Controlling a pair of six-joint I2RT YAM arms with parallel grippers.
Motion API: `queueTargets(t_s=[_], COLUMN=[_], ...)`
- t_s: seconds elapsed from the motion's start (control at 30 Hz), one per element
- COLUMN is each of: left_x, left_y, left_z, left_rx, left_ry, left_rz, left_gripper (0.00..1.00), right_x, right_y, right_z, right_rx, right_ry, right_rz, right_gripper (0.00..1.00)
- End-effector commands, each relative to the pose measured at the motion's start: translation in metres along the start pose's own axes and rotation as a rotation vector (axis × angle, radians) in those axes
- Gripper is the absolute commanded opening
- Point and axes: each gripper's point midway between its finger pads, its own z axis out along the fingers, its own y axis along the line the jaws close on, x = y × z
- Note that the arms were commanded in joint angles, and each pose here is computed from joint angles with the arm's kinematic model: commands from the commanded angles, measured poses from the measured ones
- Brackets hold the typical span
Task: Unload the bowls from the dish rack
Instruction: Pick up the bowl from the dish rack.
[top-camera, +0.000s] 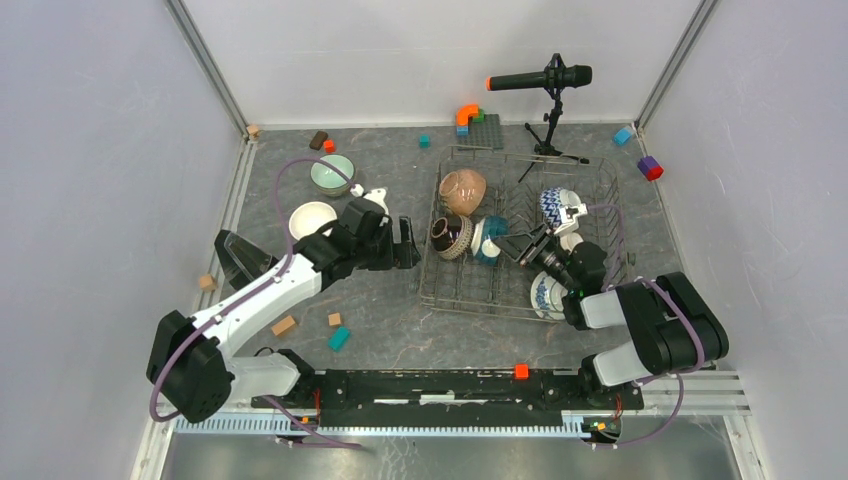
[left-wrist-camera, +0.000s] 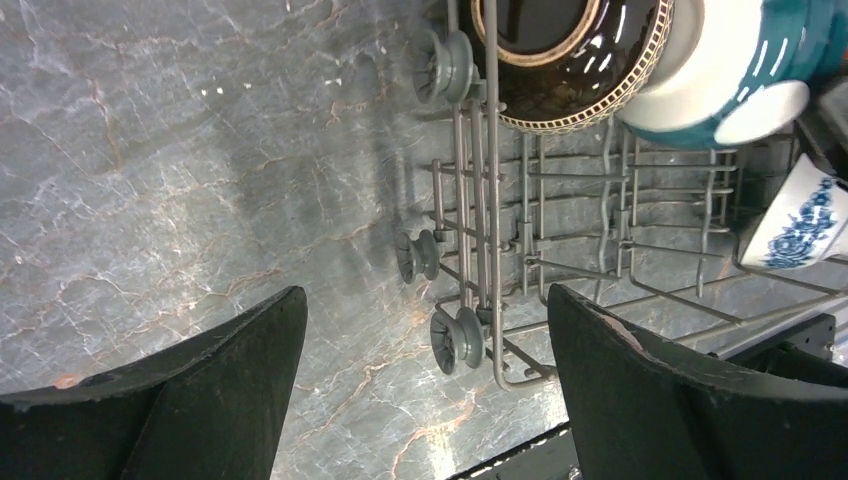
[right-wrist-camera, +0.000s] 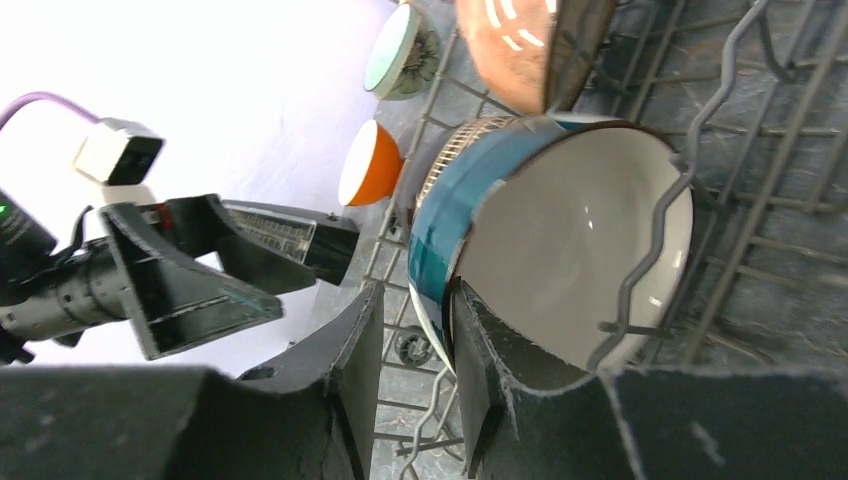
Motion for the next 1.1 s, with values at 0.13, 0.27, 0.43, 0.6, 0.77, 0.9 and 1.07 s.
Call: queueTargets(t_s=[0.13,0.27,0.43,0.6,0.77,0.9,1.07], left_x=[-0.002,0.000,0.001,0.004,0.005,0.004,0.001], left_y=[0.001,0.001,-0.001,-0.003,-0.003,-0.004,-0.005], left_z=[0.014,0.016,0.016,0.015,0.014,0.012,0.009], left_rx=[-0.049,-0.050,-0.043,-0.035,-0.032,-0.029,-0.024], left_ry=[-0.028,-0.022,-0.020,-0.010,-0.013,-0.018,-0.030], left_rz=[-0.055,-0.055,-0.055,-0.054,-0.051,-0.047,-0.047], left_gripper=[0.95,0.95,0.95,0.95,0.95,0.95,0.94], right_x=[-0.001,0.000,0.005,0.011,0.013,0.013,0.013], right_y=[0.047,0.045,0.043,0.043,0.047,0.051,0.053], right_z=[0.003,0.004,0.008,0.012,0.013,0.012,0.009], right_rx=[-0.202,-0.199,-0.198,-0.200,-0.216,-0.228,-0.232], right_ry=[0.015,0.022,0.043,0.066,0.077,0.079,0.080], right_rz=[-0.067,-0.068,-0.061,-0.053,-0.044,-0.046,-0.059], right_gripper=[0.39,0.40,0.39,0.37,0.28,0.22,0.13])
